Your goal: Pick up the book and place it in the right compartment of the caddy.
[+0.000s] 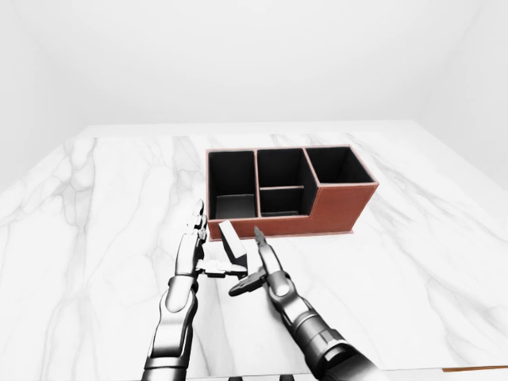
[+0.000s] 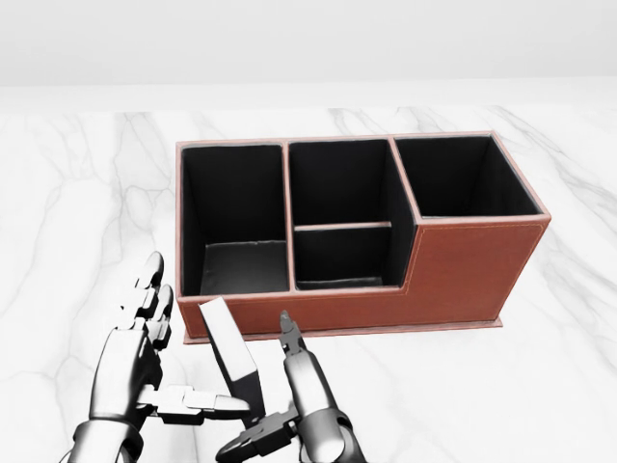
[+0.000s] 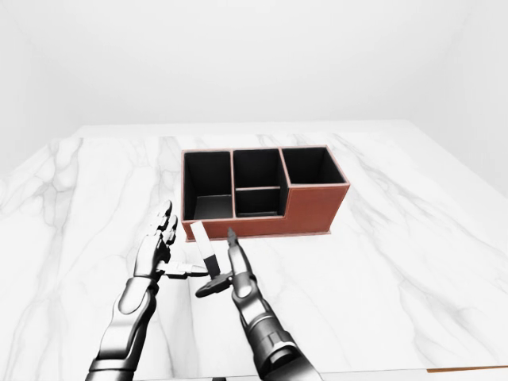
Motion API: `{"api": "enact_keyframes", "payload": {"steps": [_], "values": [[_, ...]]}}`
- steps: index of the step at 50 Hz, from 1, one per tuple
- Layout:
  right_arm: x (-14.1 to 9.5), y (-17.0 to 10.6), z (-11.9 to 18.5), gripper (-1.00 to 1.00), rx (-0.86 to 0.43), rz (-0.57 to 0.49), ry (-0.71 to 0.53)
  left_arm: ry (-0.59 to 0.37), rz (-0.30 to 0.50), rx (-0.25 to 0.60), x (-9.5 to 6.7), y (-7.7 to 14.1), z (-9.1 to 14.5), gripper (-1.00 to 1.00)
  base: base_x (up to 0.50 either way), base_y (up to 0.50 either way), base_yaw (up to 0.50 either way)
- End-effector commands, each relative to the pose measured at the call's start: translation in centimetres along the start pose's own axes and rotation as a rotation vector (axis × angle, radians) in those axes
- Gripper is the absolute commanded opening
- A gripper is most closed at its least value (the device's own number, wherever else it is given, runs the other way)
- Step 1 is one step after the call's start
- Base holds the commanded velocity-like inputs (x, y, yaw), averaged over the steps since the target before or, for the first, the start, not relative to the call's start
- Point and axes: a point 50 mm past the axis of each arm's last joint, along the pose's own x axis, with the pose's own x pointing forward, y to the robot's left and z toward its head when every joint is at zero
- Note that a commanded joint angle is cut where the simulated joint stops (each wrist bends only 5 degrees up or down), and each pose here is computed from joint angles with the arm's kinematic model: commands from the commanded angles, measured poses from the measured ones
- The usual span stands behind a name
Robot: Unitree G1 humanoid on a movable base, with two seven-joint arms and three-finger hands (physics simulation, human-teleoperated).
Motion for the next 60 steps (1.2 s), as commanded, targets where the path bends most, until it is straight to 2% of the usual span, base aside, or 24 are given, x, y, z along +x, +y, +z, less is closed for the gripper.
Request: {"api": "enact_keyframes", "payload": {"steps": [1,20,21,22,23,24,41,51,60], "values": [[0.0,0.7,0.4,1.0,-0.007,0.01,-0.01,-0.017,0.021,-0.016,-0.1,0.3,0.2,1.0,0.0,0.0,0.0],[0.1,1.8,1.9,1.0,-0.002,0.046,-0.052,-0.017,0.019,-0.018,-0.2,0.2,0.4,1.0,0.0,0.0,0.0],[0.1,1.9,1.9,0.91,-0.001,0.054,-0.054,-0.017,0.019,-0.017,-0.2,0.2,0.3,1.0,0.0,0.0,0.0],[0.1,1.8,1.8,-0.33,-0.007,0.045,-0.05,-0.017,0.019,-0.018,-0.2,0.2,0.3,1.0,0.0,0.0,0.0],[0.1,1.8,1.7,-0.82,-0.006,0.049,-0.045,-0.017,0.019,-0.018,-0.2,0.2,0.3,1.0,0.0,0.0,0.0],[0.1,1.9,1.6,-1.0,-0.006,0.052,-0.044,-0.016,0.019,-0.018,-0.1,0.2,0.2,1.0,0.0,0.0,0.0],[0.2,1.6,0.8,-1.0,-0.015,0.039,-0.002,-0.017,0.018,-0.018,-0.1,0.2,0.4,1.0,0.0,0.0,0.0],[0.4,0.6,0.4,-1.0,-0.001,0.011,0.016,-0.016,0.018,-0.019,-0.1,0.2,0.2,1.0,0.0,0.0,0.0],[0.4,-1.0,0.4,-1.0,0.04,-0.009,-0.003,0.005,0.018,-0.02,0.2,0.3,-0.9,1.0,0.0,0.0,0.0]]}}
